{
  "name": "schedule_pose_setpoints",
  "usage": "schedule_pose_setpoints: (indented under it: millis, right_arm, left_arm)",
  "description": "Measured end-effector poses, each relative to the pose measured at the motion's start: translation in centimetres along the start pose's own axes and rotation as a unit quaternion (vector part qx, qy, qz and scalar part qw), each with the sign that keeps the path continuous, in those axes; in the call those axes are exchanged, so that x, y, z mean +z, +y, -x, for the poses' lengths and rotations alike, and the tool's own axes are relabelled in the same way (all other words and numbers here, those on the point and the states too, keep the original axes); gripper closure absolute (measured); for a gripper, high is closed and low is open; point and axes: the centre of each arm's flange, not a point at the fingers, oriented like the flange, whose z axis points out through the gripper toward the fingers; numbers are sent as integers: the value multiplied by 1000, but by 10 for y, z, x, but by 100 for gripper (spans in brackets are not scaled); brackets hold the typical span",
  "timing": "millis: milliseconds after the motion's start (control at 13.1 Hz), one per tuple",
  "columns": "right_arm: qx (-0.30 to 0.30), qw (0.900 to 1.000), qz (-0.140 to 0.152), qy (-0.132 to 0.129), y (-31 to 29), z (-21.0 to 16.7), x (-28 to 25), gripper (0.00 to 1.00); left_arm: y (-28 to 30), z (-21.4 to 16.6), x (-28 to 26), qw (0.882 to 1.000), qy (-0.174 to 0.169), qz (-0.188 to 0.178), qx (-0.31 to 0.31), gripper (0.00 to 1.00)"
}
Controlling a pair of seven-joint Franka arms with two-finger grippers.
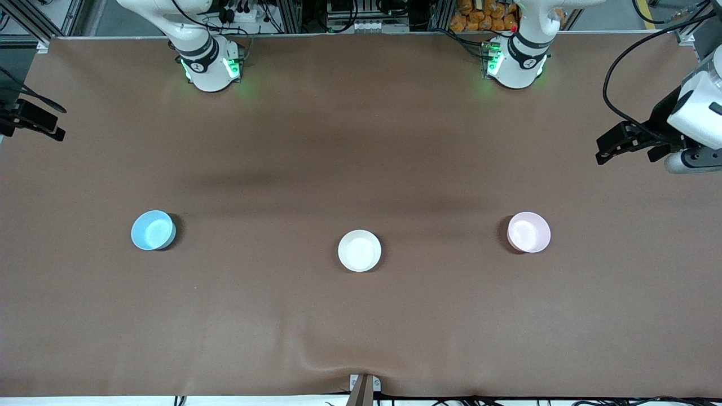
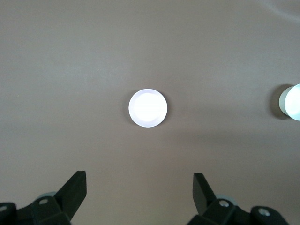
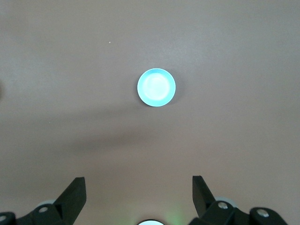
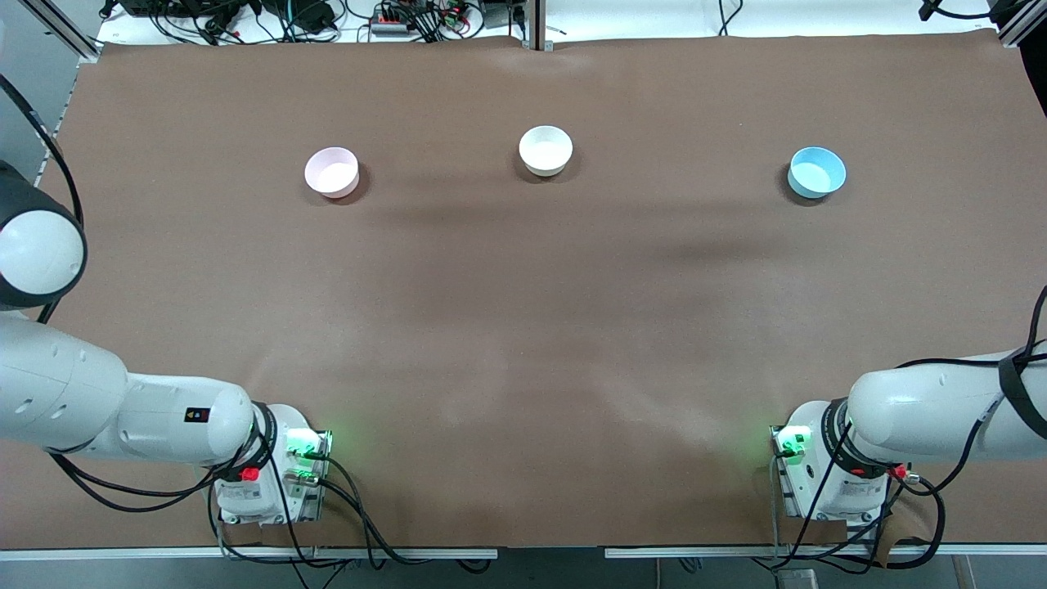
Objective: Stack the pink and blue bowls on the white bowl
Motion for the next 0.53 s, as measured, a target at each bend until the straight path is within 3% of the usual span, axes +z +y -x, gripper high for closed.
schedule_pose_setpoints:
  millis: [533]
  right_arm:
    - [0, 1000, 0, 0, 0, 0, 0, 0]
  left_arm:
    - [-1, 5, -2, 1000, -4, 2, -1, 0]
